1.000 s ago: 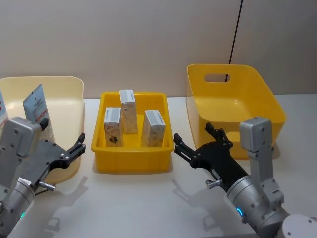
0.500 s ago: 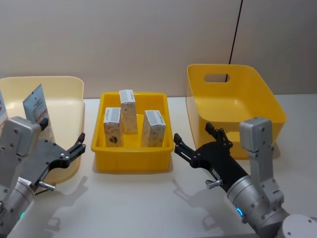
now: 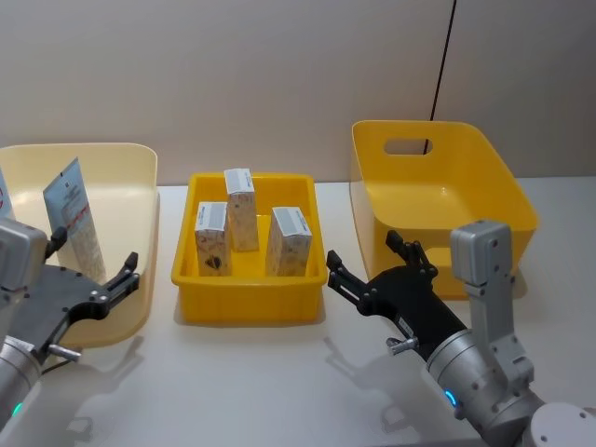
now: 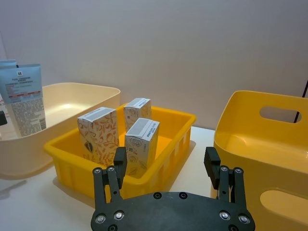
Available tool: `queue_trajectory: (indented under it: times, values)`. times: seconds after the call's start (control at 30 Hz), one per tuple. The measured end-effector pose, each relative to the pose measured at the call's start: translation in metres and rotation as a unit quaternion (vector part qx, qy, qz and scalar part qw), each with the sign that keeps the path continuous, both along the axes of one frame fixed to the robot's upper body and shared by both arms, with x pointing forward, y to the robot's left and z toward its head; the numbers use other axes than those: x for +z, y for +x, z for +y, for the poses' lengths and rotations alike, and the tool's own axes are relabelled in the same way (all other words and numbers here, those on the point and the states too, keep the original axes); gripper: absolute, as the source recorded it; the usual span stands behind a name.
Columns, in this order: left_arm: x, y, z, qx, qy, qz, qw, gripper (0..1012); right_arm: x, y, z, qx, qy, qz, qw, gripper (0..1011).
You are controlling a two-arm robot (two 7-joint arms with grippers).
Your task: Bimanual collaborative sorting of washing and personal care products
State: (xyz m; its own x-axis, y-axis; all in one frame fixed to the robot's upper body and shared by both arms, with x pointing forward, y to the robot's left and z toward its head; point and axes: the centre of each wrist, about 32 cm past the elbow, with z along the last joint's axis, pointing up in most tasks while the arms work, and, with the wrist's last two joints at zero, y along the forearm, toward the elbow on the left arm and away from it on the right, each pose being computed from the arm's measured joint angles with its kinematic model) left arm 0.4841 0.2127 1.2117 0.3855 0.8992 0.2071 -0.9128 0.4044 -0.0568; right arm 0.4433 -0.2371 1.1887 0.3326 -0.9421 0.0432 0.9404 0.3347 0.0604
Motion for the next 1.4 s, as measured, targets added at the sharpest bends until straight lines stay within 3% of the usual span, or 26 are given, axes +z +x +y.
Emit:
queue_trajectory:
  times: [0.33, 0.6, 0.9, 0.93, 1.0, 1.13, 1.4]
  values:
    - [0.0053, -0.0008, 0.0099, 0.018, -0.016, 0.011, 0.9997, 1000, 0.000, 0.000, 0.000, 0.000, 0.000, 0.000, 1.0000, 1001]
    - [0.0081, 0.0062, 0.0163, 0.027, -0.042, 0.023, 0.9985, 1000, 0.000, 0.000, 0.000, 0.000, 0.000, 0.000, 1.0000, 1001]
    - [0.0091, 0.0226, 0.0304, 0.035, -0.082, 0.042, 0.9951, 1000, 0.000, 0.000, 0.000, 0.000, 0.000, 0.000, 1.0000, 1001]
    - [0.0091, 0.0226, 0.0304, 0.035, -0.082, 0.042, 0.9951, 1000, 0.000, 0.000, 0.000, 0.000, 0.000, 0.000, 1.0000, 1001]
    - [0.0084, 0.0286, 0.0352, 0.037, -0.092, 0.048, 0.9939, 1000, 0.000, 0.000, 0.000, 0.000, 0.000, 0.000, 1.0000, 1001]
    - [0.0081, 0.0341, 0.0392, 0.038, -0.100, 0.052, 0.9930, 1000, 0.000, 0.000, 0.000, 0.000, 0.000, 0.000, 1.0000, 1001]
    - [0.0051, 0.0515, 0.0479, 0.031, -0.115, 0.066, 0.9907, 1000, 0.000, 0.000, 0.000, 0.000, 0.000, 0.000, 1.0000, 1001]
